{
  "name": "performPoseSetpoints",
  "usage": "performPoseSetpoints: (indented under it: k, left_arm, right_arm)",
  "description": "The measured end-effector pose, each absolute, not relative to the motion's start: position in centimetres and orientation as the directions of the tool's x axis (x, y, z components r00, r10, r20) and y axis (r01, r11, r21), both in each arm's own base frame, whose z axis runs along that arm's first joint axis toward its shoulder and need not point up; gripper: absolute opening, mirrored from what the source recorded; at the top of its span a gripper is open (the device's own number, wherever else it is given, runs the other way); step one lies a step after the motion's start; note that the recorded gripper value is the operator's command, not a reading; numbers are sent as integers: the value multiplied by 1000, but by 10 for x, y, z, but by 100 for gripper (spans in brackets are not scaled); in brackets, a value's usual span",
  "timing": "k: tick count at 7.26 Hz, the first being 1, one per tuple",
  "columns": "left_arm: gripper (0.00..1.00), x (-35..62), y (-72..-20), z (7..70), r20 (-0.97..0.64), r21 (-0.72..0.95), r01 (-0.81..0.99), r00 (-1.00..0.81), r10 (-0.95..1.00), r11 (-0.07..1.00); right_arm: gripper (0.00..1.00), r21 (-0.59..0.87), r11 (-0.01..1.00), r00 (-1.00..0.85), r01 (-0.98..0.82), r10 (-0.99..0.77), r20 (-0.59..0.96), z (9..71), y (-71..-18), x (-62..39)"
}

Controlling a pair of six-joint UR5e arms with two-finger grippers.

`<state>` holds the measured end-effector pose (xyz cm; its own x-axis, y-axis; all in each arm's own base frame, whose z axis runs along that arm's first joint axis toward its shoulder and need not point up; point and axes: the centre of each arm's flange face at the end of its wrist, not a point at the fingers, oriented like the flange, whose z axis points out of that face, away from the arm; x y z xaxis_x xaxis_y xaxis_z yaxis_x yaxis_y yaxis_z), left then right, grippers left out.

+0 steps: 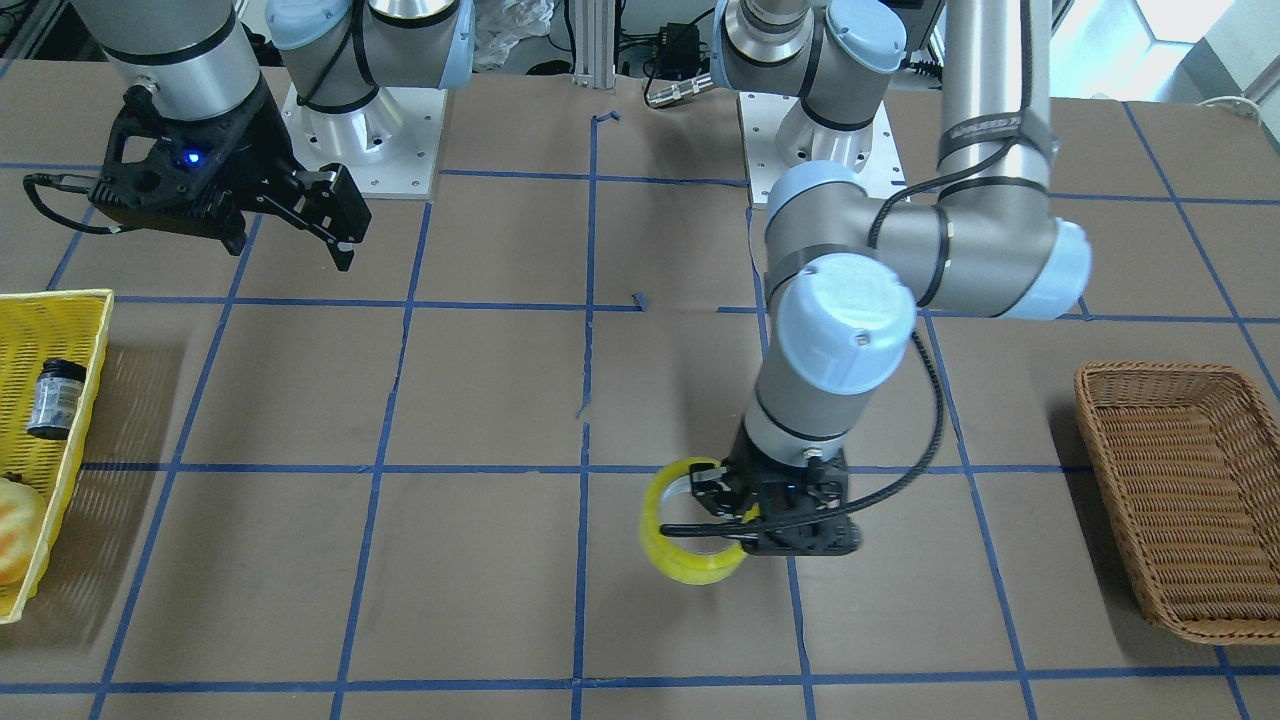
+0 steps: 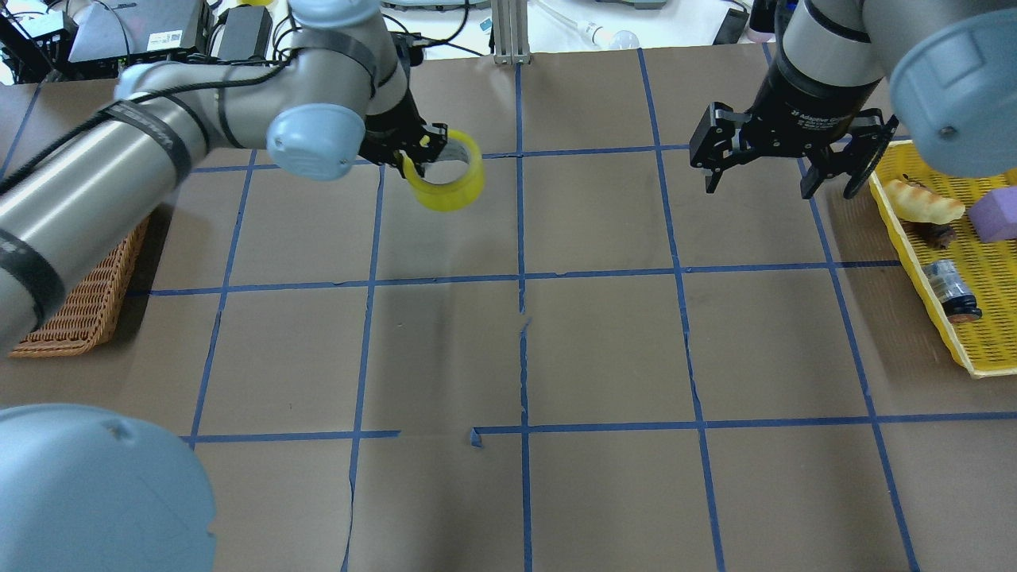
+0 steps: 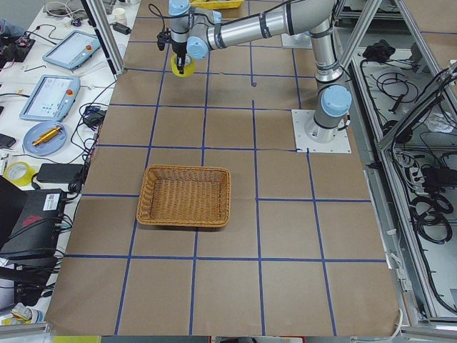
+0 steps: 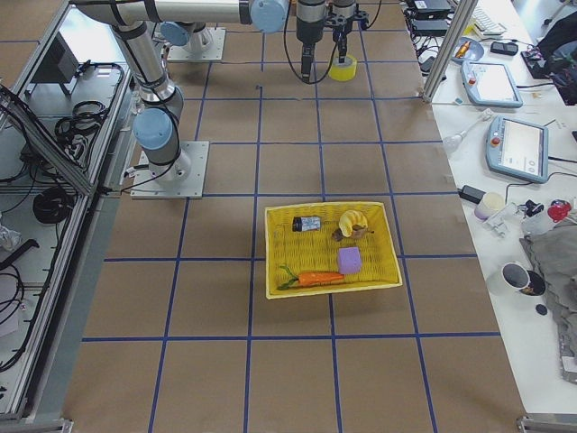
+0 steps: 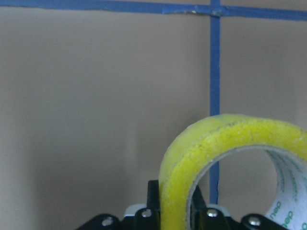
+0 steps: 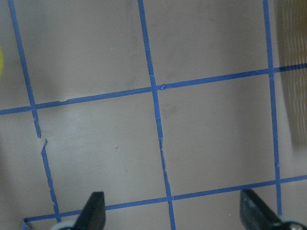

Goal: Transfer tape with both arms
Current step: 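Carry the tape roll with the left gripper toward the wicker basket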

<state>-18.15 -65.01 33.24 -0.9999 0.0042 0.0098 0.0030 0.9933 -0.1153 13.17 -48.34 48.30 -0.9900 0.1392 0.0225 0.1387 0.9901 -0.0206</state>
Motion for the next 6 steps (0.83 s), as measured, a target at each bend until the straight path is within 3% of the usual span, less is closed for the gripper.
performPoseSetpoints:
  k: [3, 6]
  left_arm:
    - [0, 45, -653, 375, -55, -85, 111, -993, 107, 990]
    - [0, 271, -613, 361, -52, -104, 274, -962, 269, 956]
  right_arm:
    - [100, -26, 990, -990, 138, 139, 26, 481, -484, 131]
    - [100, -31, 990, -990, 141, 141, 17, 484, -485, 131]
